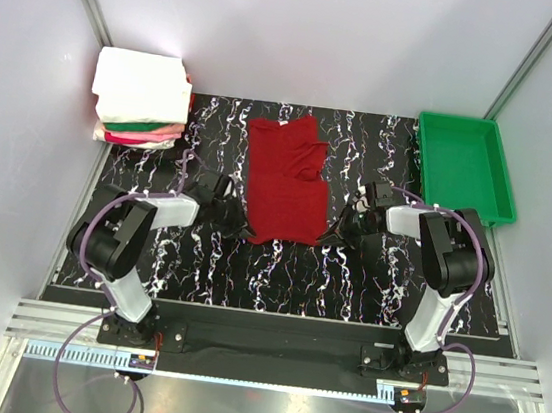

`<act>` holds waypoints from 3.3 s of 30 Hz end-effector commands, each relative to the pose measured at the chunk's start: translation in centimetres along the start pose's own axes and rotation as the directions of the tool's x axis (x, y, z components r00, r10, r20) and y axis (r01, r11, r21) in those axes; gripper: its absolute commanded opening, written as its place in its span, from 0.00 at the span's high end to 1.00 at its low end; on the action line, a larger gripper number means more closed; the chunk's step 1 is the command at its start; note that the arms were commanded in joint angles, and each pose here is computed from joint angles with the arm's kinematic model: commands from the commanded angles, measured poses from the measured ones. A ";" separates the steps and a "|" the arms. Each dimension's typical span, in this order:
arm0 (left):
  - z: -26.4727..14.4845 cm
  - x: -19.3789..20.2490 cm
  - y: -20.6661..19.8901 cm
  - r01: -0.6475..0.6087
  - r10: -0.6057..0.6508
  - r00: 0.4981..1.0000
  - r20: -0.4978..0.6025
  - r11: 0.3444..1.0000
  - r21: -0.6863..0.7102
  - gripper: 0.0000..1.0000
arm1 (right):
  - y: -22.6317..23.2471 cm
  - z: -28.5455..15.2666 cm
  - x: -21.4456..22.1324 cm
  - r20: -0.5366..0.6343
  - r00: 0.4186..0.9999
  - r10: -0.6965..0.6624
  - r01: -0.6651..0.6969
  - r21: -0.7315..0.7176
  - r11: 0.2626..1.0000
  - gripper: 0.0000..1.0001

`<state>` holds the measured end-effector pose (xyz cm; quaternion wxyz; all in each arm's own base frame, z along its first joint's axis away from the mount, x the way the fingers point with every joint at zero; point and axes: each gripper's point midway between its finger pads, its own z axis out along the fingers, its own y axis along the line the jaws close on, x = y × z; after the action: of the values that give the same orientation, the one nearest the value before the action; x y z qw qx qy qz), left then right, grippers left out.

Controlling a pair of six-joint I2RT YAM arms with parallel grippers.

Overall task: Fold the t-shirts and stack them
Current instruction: Fold the tshirt

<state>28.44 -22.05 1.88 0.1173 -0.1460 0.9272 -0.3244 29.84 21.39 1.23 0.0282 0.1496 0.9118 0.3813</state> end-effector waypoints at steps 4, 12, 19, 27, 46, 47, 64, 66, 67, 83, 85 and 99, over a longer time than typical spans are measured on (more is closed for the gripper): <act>0.5 1.5 -1.6 -0.080 0.080 0.997 -0.013 0.997 0.012 1.00 | -0.7 -0.5 0.5 0.026 0.999 -0.032 0.030 0.044 0.999 1.00; -3.1 5.2 -1.6 -0.142 0.142 0.990 -0.010 0.990 -0.014 1.00 | -0.9 -4.5 4.5 0.058 0.997 -0.051 0.047 0.069 0.997 1.00; -6.6 10.9 -3.1 -0.168 0.168 0.985 -0.025 0.986 0.023 1.00 | 0.3 -8.5 9.7 0.082 0.995 -0.058 0.053 0.070 0.996 1.00; -12.8 14.5 -4.3 -0.158 0.158 0.987 0.003 0.987 0.033 1.00 | 3.4 -15.0 14.3 0.197 0.975 -0.101 0.100 0.015 0.995 1.00; -16.3 5.1 -8.5 -0.213 0.212 0.969 0.123 0.977 -0.010 1.00 | 9.8 -16.1 4.5 0.314 0.907 -0.281 0.232 0.187 0.955 1.00; -16.2 4.7 -8.8 -0.214 0.212 0.970 0.118 0.977 0.002 1.00 | 10.4 -16.2 4.0 0.319 0.903 -0.289 0.240 0.184 0.953 1.00; -8.9 -9.0 -8.0 -0.136 0.136 0.991 0.010 0.991 0.017 1.00 | 10.7 -7.5 -10.8 0.218 0.945 -0.245 0.200 0.209 0.957 1.00; -6.0 -11.9 -7.1 -0.126 0.126 0.992 -0.023 0.992 -0.012 1.00 | 11.3 -6.2 -13.2 0.216 0.944 -0.249 0.208 0.197 0.958 1.00; -4.8 -12.5 -7.0 -0.122 0.122 0.991 -0.047 0.993 0.004 1.00 | 9.0 -3.4 -14.2 0.162 0.964 -0.210 0.172 0.221 0.960 1.00; 2.0 -21.7 -3.7 0.024 -0.015 0.995 -0.097 0.995 0.095 0.62 | 5.9 -0.1 -22.5 0.207 0.975 -0.081 0.035 0.214 0.976 0.51; -0.4 -23.6 -5.9 -0.032 0.037 0.998 -0.046 0.994 0.102 0.48 | 7.1 -2.0 -23.2 0.239 0.966 -0.096 0.046 0.209 0.977 0.46; -8.7 -13.2 -10.0 -0.196 0.181 0.978 0.101 0.966 0.169 0.01 | 14.6 -6.2 -8.9 0.221 0.955 -0.200 0.213 -0.040 0.976 0.43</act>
<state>40.03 -18.57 15.58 0.1432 -0.0825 0.9139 -0.3709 42.91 19.10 12.85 0.1543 0.1485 0.9297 0.2996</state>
